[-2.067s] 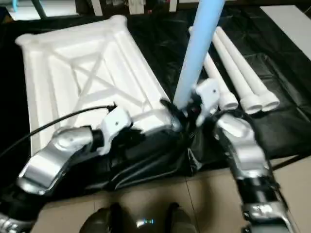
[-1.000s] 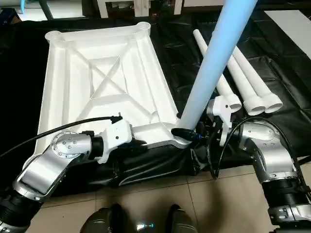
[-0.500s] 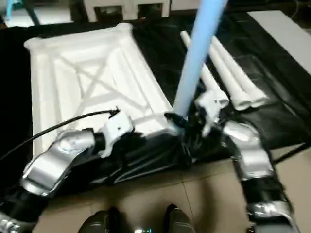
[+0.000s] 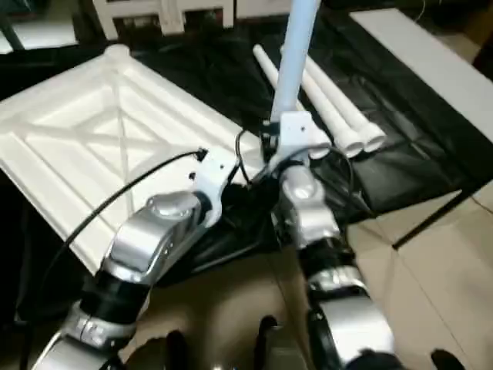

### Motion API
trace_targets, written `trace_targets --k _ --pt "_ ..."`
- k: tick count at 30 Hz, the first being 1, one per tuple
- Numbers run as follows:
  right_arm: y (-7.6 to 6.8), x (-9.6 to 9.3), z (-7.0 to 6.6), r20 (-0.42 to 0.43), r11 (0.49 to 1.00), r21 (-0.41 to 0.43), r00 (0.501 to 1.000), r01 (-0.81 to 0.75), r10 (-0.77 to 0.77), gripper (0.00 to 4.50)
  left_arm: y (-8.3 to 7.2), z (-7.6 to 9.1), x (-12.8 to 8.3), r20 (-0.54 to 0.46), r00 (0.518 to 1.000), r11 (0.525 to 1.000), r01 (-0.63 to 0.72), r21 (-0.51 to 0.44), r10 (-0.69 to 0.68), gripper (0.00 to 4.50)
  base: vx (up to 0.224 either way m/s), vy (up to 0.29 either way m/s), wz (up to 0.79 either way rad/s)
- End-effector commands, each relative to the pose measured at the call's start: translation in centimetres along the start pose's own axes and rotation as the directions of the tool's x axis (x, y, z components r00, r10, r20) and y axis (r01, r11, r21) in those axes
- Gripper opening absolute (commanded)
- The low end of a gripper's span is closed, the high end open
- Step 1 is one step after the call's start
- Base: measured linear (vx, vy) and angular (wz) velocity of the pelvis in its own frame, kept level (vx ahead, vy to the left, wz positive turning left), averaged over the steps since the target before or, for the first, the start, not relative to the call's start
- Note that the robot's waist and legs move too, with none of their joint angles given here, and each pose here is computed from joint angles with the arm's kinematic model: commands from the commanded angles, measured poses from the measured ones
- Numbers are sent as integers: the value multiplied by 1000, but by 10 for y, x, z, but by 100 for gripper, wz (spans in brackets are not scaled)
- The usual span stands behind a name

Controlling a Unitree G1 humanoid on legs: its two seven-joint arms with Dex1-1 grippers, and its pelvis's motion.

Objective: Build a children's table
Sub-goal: Rotate leg to tighten

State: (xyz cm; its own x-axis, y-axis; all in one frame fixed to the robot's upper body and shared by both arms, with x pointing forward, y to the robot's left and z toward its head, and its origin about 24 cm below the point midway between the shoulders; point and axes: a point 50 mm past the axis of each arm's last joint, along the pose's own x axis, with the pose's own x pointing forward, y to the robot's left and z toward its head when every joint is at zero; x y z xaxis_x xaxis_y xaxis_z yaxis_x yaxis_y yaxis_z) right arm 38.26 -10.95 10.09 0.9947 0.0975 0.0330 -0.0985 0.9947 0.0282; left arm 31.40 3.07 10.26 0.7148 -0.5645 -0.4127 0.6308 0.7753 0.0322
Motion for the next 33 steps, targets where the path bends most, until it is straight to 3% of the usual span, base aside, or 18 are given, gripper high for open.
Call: trace_targets --k 1,7,10,16,21,23,25,28,29,30,32,33 --pt "-9 -7 -29 -129 999 1 990 52 -52 200 -16 17 0 63 995 997 79 -2 -79 0 0 0 0" --pt "-1 -2 -13 -24 996 -54 997 -71 69 200 0 13 -4 47 999 1000 26 -16 -25 0 0 0 0" --pt "-3 -2 -6 32 992 -86 995 -93 96 269 3 12 -5 43 999 1000 17 -17 -17 0 0 0 0" --pt "-4 -6 8 126 986 -105 982 -126 139 318 5 11 -7 46 999 1000 14 0 -14 0 0 0 0" --pt "-14 -28 18 198 965 -165 951 -204 235 363 13 4 -15 45 998 998 35 60 -38 0 11 -4 1" --pt "-20 -34 19 199 959 -173 946 -224 257 370 15 1 -18 44 997 995 53 88 -57 0 63 -24 8" --pt "-31 -47 20 160 936 -157 927 -315 339 398 17 -6 -25 47 990 975 124 184 -135 0 79 -30 10" --pt "-43 -61 18 55 855 -182 863 -485 502 398 20 -16 -34 22 979 947 190 259 -203 0 65 -26 7" --pt "-43 -61 18 55 855 -182 863 -485 502 398 20 -16 -34 22 979 947 190 259 -203 0 0 0 0" --pt "-55 -69 18 -9 805 -210 824 -555 566 398 22 -21 -40 9 967 917 238 321 -254 0 0 0 0" --pt "-65 -73 20 -36 787 -204 808 -583 589 398 21 -24 -45 -6 952 887 286 363 -305 0 0 0 0" --pt "-74 -77 24 -57 755 -192 775 -627 630 398 17 -26 -51 -22 925 844 356 400 -380 0 0 0 0"
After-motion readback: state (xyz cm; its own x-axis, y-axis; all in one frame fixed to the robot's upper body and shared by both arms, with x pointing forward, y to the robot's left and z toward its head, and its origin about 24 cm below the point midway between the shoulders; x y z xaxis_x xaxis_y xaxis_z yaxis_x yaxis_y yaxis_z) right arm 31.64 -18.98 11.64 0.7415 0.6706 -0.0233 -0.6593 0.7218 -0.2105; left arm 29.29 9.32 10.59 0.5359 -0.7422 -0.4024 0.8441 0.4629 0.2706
